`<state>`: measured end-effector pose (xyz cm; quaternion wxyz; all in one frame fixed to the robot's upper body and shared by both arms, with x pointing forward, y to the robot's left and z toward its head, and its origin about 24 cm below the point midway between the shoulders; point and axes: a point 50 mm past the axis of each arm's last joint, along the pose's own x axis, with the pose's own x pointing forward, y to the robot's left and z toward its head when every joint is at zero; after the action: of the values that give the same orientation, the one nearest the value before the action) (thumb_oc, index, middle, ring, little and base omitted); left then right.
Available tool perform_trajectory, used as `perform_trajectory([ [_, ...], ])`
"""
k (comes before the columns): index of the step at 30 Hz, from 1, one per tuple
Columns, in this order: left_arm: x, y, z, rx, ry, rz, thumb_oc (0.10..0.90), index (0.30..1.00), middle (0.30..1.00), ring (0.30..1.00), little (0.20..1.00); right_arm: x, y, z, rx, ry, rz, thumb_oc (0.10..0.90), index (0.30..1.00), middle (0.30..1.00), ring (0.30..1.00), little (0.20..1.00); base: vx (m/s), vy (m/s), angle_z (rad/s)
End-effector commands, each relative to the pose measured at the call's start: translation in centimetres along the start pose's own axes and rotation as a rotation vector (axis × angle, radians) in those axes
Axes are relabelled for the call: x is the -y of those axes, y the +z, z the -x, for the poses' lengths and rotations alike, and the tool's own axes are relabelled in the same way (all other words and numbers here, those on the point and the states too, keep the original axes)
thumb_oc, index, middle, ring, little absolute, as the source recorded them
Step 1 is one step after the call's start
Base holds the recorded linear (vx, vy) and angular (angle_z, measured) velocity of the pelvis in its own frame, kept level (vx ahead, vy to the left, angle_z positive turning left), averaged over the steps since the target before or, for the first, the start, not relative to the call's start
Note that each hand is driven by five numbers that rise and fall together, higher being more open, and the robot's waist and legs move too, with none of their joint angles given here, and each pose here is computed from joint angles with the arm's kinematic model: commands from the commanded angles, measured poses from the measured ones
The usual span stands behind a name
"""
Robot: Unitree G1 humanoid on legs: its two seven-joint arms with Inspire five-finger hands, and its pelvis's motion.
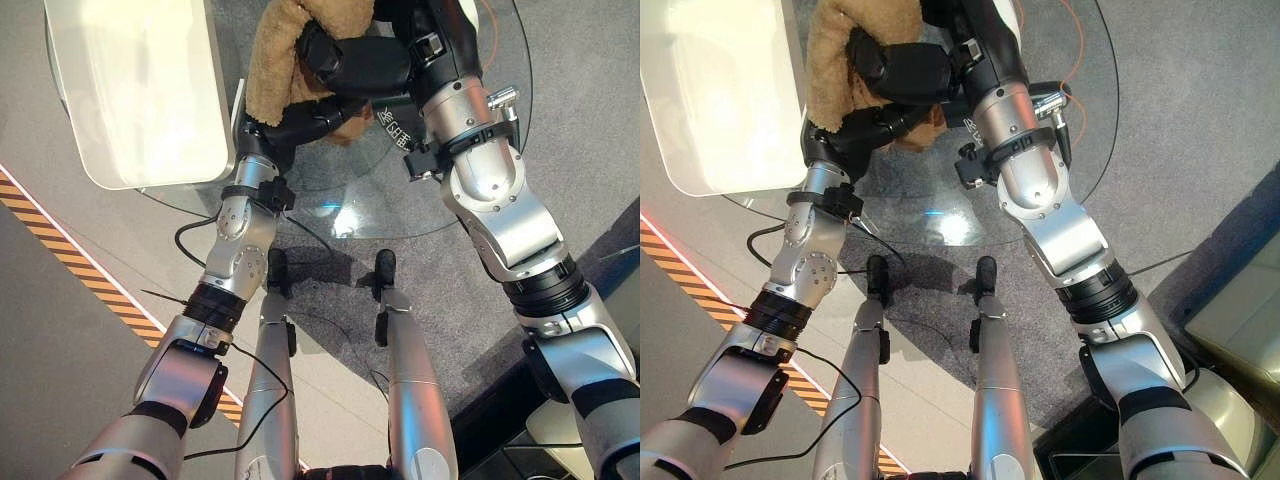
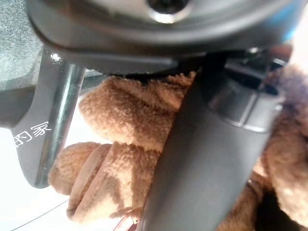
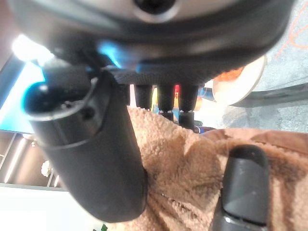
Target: Wipe the table with a cloth and put it in the basket.
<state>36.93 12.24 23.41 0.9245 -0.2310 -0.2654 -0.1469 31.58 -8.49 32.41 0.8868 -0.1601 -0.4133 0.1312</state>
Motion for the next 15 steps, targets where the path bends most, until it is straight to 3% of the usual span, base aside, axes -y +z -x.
perform_trajectory([
  [1, 5.14, 5.01, -2.37, 0.222, -0.245, 0.040, 0.100, 0.300, 0.300, 0.300, 0.200, 0.54, 10.62, -0.53, 0.520, -0.018, -0.135, 0.100, 0.300, 0.300, 0.300, 0.200, 0.00, 0.000, 0.00],
  [15, 5.26, 4.91, -2.37, 0.219, -0.251, 0.056, 0.100, 0.300, 0.300, 0.300, 0.200, 0.34, 10.20, -0.69, 0.497, -0.016, -0.130, 0.100, 0.300, 0.300, 0.300, 0.200, 0.00, 0.000, 0.00],
])
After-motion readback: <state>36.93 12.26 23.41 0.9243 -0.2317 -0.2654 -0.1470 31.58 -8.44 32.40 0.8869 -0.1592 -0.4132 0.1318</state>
